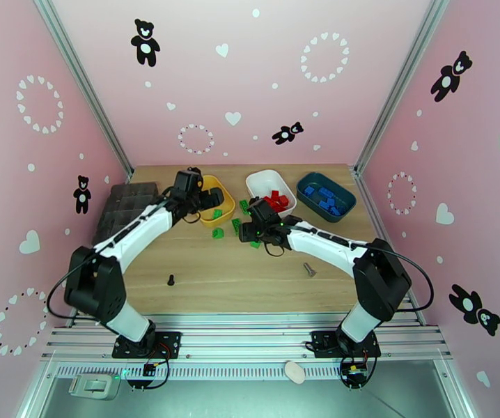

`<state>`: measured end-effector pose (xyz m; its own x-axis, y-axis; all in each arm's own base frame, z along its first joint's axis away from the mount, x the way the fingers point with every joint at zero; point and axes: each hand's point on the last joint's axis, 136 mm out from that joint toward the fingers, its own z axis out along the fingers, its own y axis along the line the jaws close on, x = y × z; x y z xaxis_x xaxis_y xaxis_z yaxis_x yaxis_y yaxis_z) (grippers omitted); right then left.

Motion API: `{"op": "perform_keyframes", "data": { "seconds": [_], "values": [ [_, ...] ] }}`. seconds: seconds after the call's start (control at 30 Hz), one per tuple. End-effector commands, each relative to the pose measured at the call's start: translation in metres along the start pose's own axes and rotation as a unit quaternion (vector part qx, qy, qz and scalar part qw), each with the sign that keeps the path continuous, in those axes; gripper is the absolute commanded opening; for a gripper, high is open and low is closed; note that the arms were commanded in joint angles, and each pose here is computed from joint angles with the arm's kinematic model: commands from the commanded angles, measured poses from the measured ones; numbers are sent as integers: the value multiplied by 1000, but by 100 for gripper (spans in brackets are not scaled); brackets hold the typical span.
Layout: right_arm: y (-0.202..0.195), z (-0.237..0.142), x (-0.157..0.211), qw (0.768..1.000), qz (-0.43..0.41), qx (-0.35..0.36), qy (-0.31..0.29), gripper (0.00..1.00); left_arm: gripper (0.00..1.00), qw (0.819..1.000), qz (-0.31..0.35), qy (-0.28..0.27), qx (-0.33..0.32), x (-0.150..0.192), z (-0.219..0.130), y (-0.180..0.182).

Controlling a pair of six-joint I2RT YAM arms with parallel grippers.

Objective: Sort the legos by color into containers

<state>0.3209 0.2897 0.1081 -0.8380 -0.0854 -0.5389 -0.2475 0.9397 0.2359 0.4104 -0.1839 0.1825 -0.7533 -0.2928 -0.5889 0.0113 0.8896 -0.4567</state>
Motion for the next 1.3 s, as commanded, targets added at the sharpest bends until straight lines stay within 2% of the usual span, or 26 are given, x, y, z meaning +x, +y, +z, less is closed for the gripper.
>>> {"op": "perform_keyframes", "data": {
  "seconds": [0.0,0.23,0.5,0.9,1.27],
  "values": [
    [-11,5,23,999,0,28,17,68,87,1000,-22,10,-1,29,-5,10],
    [-14,28,53,998,7,41,42,68,88,997,-65,36,-5,95,-13,42],
    [-22,50,58,995,10,80,54,67,90,994,-91,55,-28,138,-12,75],
    [-19,74,37,991,-4,124,54,65,91,994,-86,54,-35,139,-8,83],
    [-23,76,22,986,-11,161,37,46,91,993,-97,57,-26,137,-5,87]
  ]
}}
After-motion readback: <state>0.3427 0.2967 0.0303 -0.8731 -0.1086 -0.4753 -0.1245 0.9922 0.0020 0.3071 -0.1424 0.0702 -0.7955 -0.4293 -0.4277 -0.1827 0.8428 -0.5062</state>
